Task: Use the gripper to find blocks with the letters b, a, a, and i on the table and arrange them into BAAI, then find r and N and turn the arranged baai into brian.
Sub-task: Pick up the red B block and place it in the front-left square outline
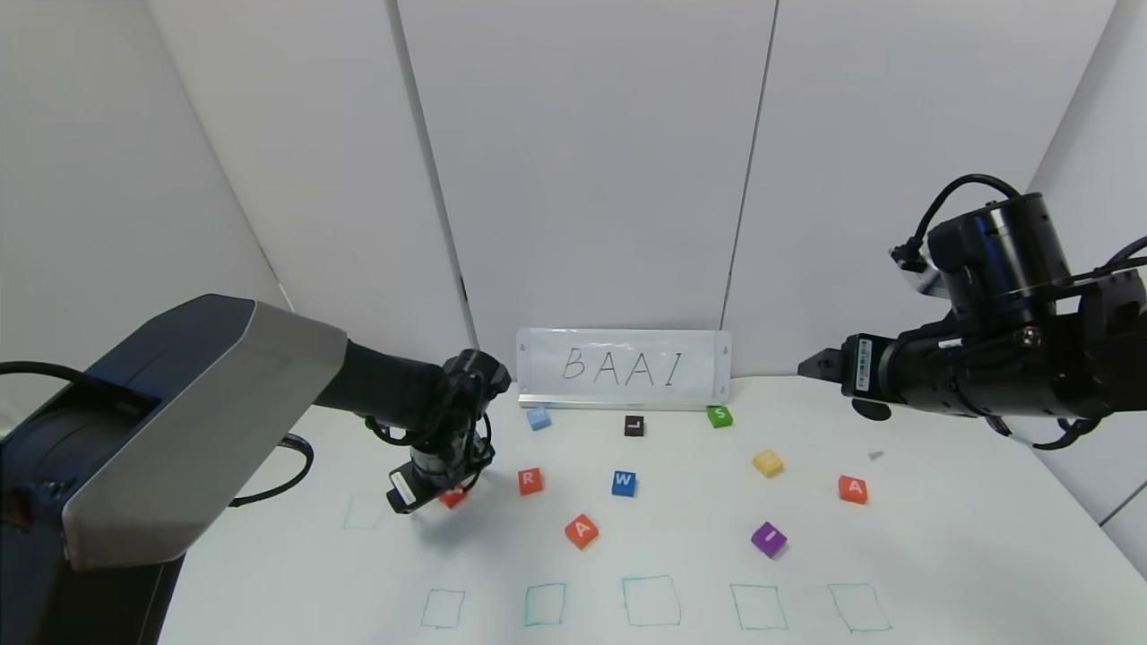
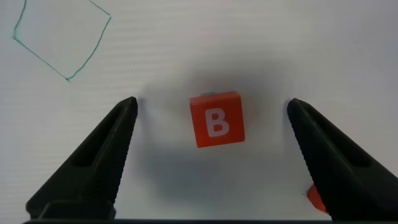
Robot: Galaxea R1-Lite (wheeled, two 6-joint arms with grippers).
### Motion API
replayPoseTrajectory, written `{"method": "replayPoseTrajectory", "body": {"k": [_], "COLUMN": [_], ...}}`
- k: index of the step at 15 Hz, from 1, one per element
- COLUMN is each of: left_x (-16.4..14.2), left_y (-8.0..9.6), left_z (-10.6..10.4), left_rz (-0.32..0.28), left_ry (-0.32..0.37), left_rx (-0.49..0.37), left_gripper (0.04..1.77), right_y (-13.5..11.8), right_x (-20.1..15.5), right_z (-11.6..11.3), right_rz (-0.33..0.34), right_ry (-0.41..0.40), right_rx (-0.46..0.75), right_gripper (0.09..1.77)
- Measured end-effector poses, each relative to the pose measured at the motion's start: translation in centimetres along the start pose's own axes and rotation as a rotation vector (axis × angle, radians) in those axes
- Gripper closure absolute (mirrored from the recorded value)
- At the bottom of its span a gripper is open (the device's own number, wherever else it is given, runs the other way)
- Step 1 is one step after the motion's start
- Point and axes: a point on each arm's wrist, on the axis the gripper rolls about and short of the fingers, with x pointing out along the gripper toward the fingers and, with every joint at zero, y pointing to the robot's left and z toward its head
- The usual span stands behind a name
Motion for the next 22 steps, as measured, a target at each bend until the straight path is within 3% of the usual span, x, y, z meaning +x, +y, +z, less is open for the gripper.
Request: {"method": "replayPoseTrajectory", "body": {"k": [10, 12, 17, 18, 19, 22], "left_x": [0.72, 0.74, 0.82, 0.82, 0.82, 0.84], "left_y": [-0.47, -0.48, -0.61, -0.64, -0.63, -0.65], "left_z": [-0.50, -0.51, -0.86, -0.92, -0.94, -0.95], "left_rz": [0.027, 0.027, 0.030, 0.030, 0.031, 0.031], "left_ry": [0.025, 0.026, 0.029, 0.029, 0.029, 0.030], "left_rx": [-0.019, -0.018, -0.007, -0.005, -0.003, -0.002], "left_gripper": [0.09, 0.44, 1.00, 1.20, 1.29, 1.29], "right_y": [0.00, 0.00, -0.01, -0.01, -0.02, -0.02], "right_x": [0.07, 0.07, 0.09, 0.09, 0.09, 0.11], "right_z": [-0.03, -0.04, -0.04, -0.04, -0.04, -0.04], "right_rz": [-0.002, -0.002, -0.002, -0.003, -0.004, -0.004], "right_ry": [0.002, 0.002, 0.002, 0.002, 0.002, 0.002], "right_rx": [-0.001, -0.001, -0.001, -0.001, 0.000, -0.001], "right_gripper": [0.15, 0.15, 0.15, 0.15, 0.15, 0.15]}}
